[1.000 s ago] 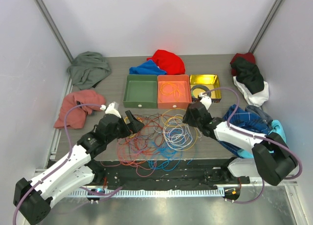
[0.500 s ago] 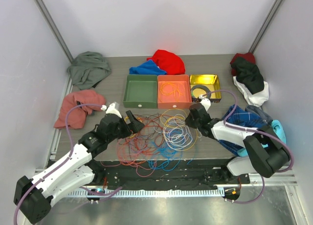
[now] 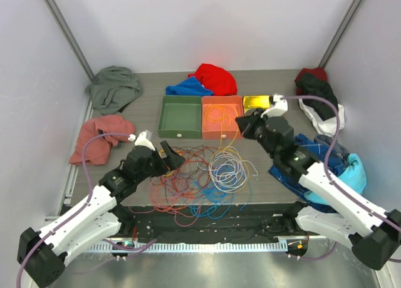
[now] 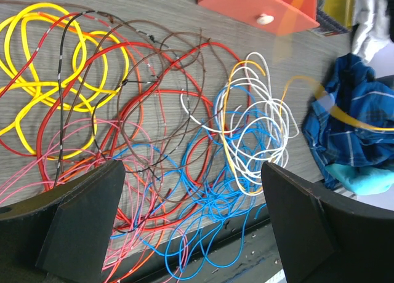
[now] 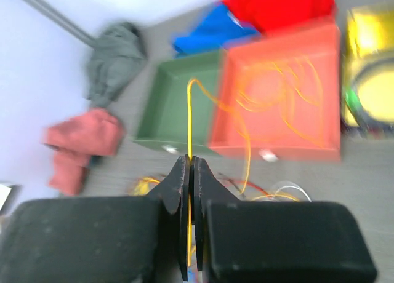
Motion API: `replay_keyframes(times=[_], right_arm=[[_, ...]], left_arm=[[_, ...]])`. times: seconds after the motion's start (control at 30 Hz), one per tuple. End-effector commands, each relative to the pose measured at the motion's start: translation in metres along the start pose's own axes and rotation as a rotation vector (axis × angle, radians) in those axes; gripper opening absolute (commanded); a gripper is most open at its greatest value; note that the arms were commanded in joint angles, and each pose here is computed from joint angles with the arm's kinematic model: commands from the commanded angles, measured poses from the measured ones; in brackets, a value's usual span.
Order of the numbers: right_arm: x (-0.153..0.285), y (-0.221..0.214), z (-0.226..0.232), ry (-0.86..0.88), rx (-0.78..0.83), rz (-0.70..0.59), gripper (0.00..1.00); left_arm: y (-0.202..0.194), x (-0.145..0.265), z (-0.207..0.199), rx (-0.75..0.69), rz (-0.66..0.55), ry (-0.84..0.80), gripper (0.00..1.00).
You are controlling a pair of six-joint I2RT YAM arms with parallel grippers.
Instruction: Untangle the cables
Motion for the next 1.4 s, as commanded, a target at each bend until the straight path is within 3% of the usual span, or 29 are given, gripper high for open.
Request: replay_keyframes(times=[0.0,0.27,0.57,0.67,0.8,0.93,1.17,1.37], right_arm=[[0.034,0.082,0.044,0.124,0.095,-0.145,0.01],[0.08,0.195,0.105,0.304,0.102,-0.305,0.01],[0.09,0.266,0.138,0.35,0.109,-0.432,0.01],[0.083,0.267,0.146,0.375,0.104,-0.404,0.01],[0.076,0.26,0.15,0.396,0.076,-0.377,0.01],[0.07,0.253,0.152,0.404,0.062,-0.35,0.01],[0.066,0.248,0.152,0.405,0.063,-0.322,0.01],[0.065,0.24,0.151,0.414,0.06,-0.299,0.01]], left_arm=[[0.01,0.011,-0.017,-0.007,-0.056,-0.101,0.98],[0.02,0.036,-0.024,-0.027,-0.136,-0.151,0.97],[0.021,0.051,-0.024,-0.022,-0.154,-0.211,1.0],[0.021,0.055,-0.038,-0.088,-0.132,-0.325,1.0],[0.022,0.054,-0.071,-0.167,-0.208,-0.593,1.0],[0.007,0.042,-0.088,-0.284,-0.243,-0.69,1.0],[-0.061,0.017,-0.129,-0.564,-0.181,-0.754,1.0],[-0.089,-0.026,-0.136,-0.555,-0.228,-0.715,1.0]])
Point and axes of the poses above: each gripper's point midway between its finger pads, its own x axis back along the fingers, its own z axis along the line the jaws close on, y = z × x, the point moved 9 cm from there along x, back along the fingers, and after that the axes turned 10 degrees about x, right-handed, at the moved point
